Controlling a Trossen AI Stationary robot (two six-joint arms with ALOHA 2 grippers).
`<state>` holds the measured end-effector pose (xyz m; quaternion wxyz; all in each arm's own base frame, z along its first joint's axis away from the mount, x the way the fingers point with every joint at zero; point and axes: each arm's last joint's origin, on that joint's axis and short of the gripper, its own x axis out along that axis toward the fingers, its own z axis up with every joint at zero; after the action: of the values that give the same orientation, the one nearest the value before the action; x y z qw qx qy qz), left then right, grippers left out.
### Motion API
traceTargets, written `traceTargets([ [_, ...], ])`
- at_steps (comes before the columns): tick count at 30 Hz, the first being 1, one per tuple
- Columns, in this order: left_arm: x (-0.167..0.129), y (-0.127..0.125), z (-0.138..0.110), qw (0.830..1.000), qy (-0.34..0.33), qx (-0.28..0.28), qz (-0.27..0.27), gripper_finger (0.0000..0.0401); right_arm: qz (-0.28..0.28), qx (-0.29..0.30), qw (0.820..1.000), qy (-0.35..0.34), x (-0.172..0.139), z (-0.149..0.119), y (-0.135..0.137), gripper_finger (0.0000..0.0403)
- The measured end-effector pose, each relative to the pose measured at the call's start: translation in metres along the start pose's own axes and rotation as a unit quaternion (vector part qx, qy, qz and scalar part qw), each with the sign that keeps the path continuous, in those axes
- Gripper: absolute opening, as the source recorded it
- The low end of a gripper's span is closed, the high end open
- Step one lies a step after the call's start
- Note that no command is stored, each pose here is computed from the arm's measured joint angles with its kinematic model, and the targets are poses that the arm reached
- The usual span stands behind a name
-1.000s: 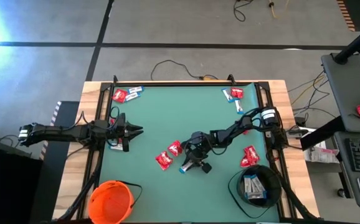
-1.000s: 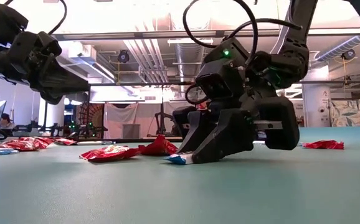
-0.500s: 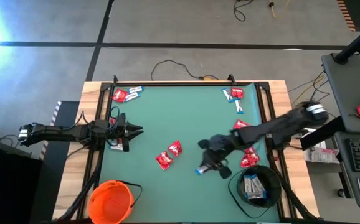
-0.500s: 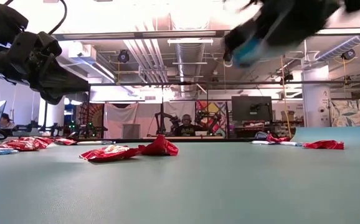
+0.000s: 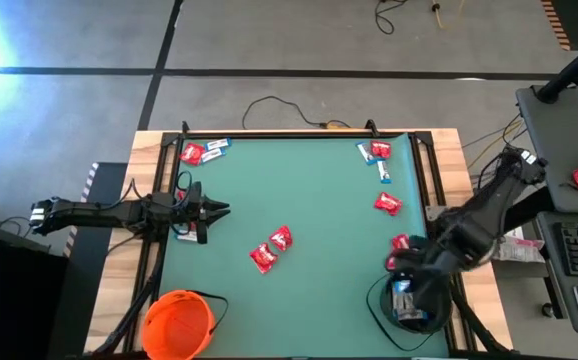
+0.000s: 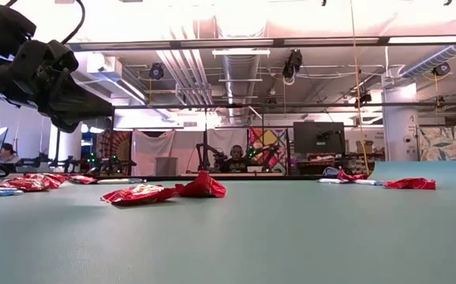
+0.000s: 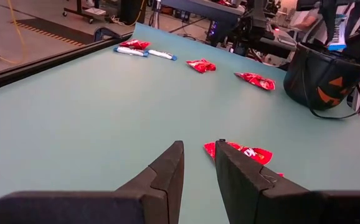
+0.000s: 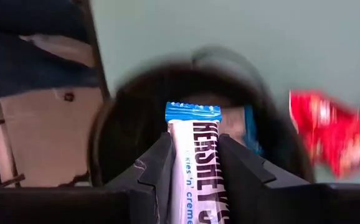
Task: Sort candy by brand, put in halloween buckets
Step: Put the white chocolate into the black bucket
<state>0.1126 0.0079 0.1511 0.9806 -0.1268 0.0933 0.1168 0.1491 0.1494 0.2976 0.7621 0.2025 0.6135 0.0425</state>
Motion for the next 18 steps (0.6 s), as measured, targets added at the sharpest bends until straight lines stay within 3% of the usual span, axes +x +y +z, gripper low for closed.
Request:
traceTargets([
  [5, 0.000, 0.000, 0.000, 1.000, 0.000, 0.000, 0.000, 0.0076, -0.041, 0.047, 0.997, 0.039, 0.028, -0.019, 0.001, 0.0105],
  [10, 0.000, 0.000, 0.000, 1.000, 0.000, 0.000, 0.000, 0.0076, -0.065, 0.067, 0.994, 0.054, 0.061, -0.022, -0.002, 0.0120],
  [16, 0.000, 0.000, 0.000, 1.000, 0.001, 0.000, 0.000, 0.0076, -0.085, 0.103, 0.987, 0.090, 0.070, -0.023, 0.000, 0.0186],
  [18, 0.000, 0.000, 0.000, 1.000, 0.001, 0.000, 0.000, 0.0076, -0.065, 0.118, 0.984, 0.113, 0.062, -0.020, 0.005, 0.0212],
])
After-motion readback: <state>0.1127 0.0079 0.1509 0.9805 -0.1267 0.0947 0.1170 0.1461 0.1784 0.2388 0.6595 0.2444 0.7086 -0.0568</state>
